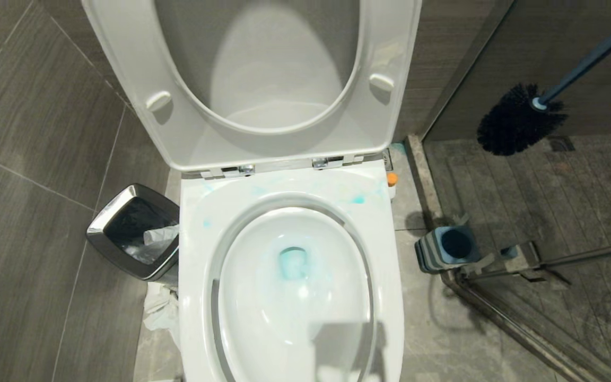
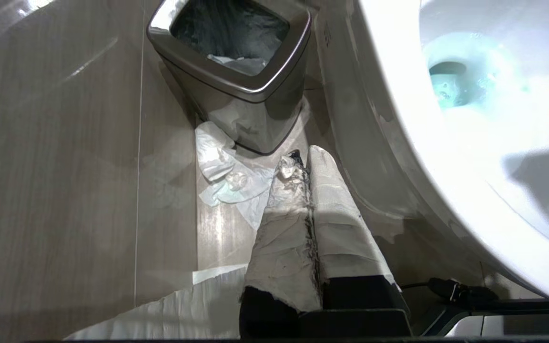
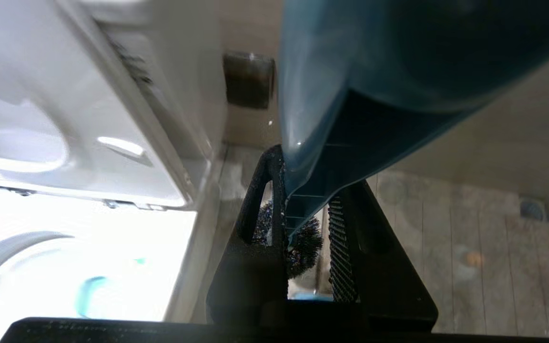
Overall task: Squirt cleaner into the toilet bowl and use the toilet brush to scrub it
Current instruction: Scrub the toilet bowl
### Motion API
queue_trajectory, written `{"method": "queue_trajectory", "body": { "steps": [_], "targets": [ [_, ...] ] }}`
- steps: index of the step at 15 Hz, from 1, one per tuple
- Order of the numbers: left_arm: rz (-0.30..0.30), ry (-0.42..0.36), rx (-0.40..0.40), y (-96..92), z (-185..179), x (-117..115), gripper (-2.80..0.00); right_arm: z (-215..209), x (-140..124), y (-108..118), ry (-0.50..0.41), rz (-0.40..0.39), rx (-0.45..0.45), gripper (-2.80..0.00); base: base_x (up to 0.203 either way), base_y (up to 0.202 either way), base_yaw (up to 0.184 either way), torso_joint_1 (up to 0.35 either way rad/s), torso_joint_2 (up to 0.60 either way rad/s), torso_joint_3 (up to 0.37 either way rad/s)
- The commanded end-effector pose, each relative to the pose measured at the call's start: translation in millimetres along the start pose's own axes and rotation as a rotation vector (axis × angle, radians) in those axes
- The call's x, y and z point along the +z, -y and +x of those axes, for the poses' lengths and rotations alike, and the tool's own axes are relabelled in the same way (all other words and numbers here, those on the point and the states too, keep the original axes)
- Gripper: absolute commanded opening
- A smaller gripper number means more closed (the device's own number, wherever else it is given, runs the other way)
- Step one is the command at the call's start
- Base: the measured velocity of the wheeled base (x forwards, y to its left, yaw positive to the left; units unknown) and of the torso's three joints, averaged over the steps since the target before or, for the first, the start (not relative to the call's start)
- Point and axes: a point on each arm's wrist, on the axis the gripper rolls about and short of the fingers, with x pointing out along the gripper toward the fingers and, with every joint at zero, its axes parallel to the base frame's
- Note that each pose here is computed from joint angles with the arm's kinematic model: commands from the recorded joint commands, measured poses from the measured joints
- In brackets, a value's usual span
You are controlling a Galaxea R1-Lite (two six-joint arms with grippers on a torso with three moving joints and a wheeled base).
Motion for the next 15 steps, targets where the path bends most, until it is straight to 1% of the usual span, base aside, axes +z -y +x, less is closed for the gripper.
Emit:
{"method": "queue_trajectory", "body": {
  "steps": [1, 4, 6, 9, 11, 13, 15],
  "targets": [
    [0.0, -0.001, 0.001, 0.0, 0, 0, -2.8, 15, -1, -18, -0.017, -0.019, 0.047, -2.8, 0.0, 0.0, 0.0, -0.002, 0.0, 0.2],
    [0.0, -0.001, 0.001, 0.0, 0, 0, -2.8, 20, -2, -28, -0.028, -0.024, 0.063, -2.8, 0.0, 0.0, 0.0, 0.003, 0.0, 0.206],
    [0.0, -0.001, 0.001, 0.0, 0, 0, -2.8, 24, -5, -39, -0.045, -0.025, 0.089, -2.8, 0.0, 0.0, 0.0, 0.002, 0.0, 0.205],
    [0.0, -0.001, 0.003, 0.0, 0, 0, -2.8, 37, -12, -65, -0.075, -0.031, 0.124, -2.8, 0.0, 0.0, 0.0, -0.001, 0.0, 0.198],
    [0.0, -0.001, 0.003, 0.0, 0, 0, -2.8, 52, -20, -87, -0.082, -0.03, 0.127, -2.8, 0.0, 0.0, 0.0, 0.002, 0.0, 0.202],
    [0.0, -0.001, 0.003, 0.0, 0, 0, -2.8, 66, -30, -107, -0.093, -0.031, 0.138, -2.8, 0.0, 0.0, 0.0, 0.004, 0.0, 0.202],
    [-0.001, -0.001, 0.003, 0.0, 0, 0, -2.8, 81, -44, -124, -0.124, -0.046, 0.15, -2.8, 0.0, 0.0, 0.0, 0.004, 0.0, 0.211]
  ]
}}
